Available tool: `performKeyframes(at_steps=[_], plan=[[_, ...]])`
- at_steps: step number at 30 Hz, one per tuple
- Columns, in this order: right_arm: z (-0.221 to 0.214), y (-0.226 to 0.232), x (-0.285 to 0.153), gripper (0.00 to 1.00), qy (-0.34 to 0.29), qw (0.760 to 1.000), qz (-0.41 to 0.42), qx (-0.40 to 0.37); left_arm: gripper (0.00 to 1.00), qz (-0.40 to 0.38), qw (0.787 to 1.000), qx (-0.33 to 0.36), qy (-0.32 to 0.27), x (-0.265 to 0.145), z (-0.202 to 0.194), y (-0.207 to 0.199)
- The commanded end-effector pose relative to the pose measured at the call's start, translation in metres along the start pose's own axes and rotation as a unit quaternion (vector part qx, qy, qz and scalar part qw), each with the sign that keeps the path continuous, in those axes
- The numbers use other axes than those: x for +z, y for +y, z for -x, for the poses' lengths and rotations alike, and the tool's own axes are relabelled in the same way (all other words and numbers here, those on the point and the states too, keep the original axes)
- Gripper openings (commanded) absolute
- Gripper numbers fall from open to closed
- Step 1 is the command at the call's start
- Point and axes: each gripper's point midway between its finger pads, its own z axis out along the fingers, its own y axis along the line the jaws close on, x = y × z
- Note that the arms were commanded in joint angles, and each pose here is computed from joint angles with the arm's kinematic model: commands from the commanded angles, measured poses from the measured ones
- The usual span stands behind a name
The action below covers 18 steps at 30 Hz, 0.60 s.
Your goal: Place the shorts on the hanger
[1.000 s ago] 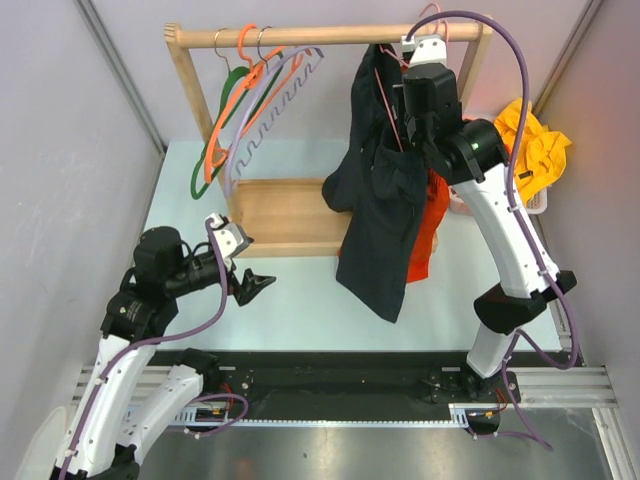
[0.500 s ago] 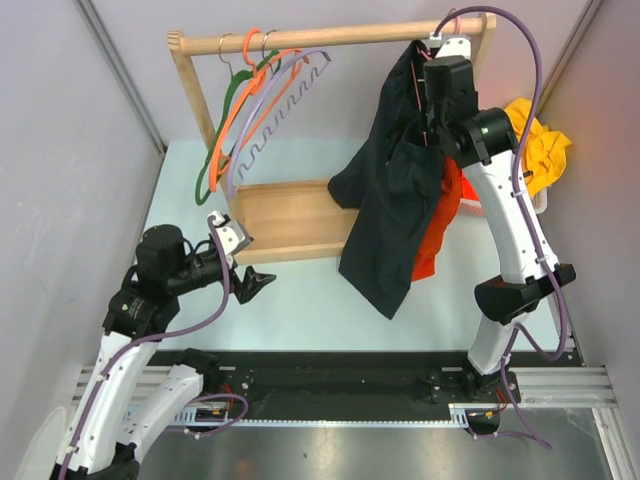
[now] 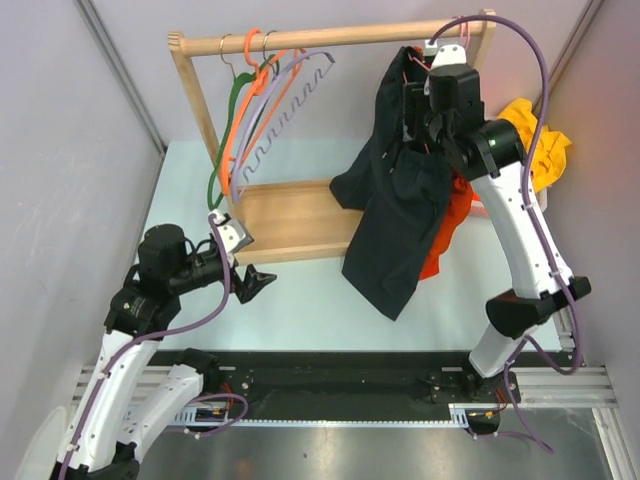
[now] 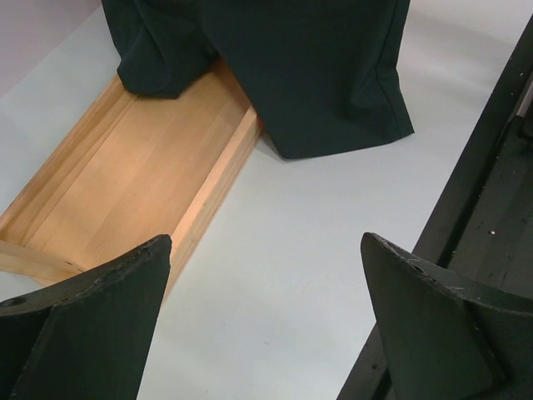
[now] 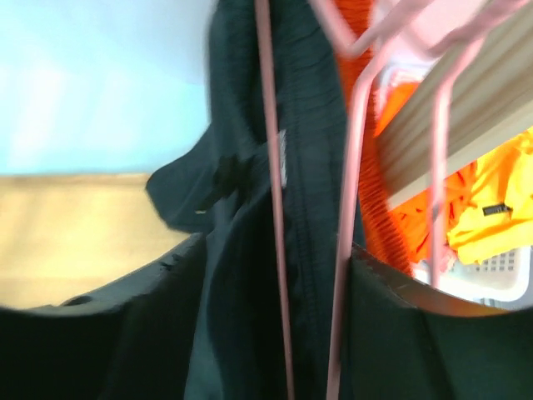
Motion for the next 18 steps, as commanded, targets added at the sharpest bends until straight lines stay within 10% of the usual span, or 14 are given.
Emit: performKeyframes(at_steps=[1,9,18], plan=[[0.036,0.015,-0.054,0.69,-0.092,0.995,0.049,0.003,1.00,-0.004,1.000,-0.008,-0.011,-0.003,0.002,-0.005],[0.026,0.025,-0.103,1.00,-0.131,0.988,0.078,-0.024,1.00,0.010,1.000,-0.014,0.019,-0.010,-0.018,-0.007],[-0.032,0.010,-0.136,1.00,-0.099,0.982,0.149,-0.065,1.00,0.060,0.997,-0.017,0.038,-0.032,-0.024,-0.003]])
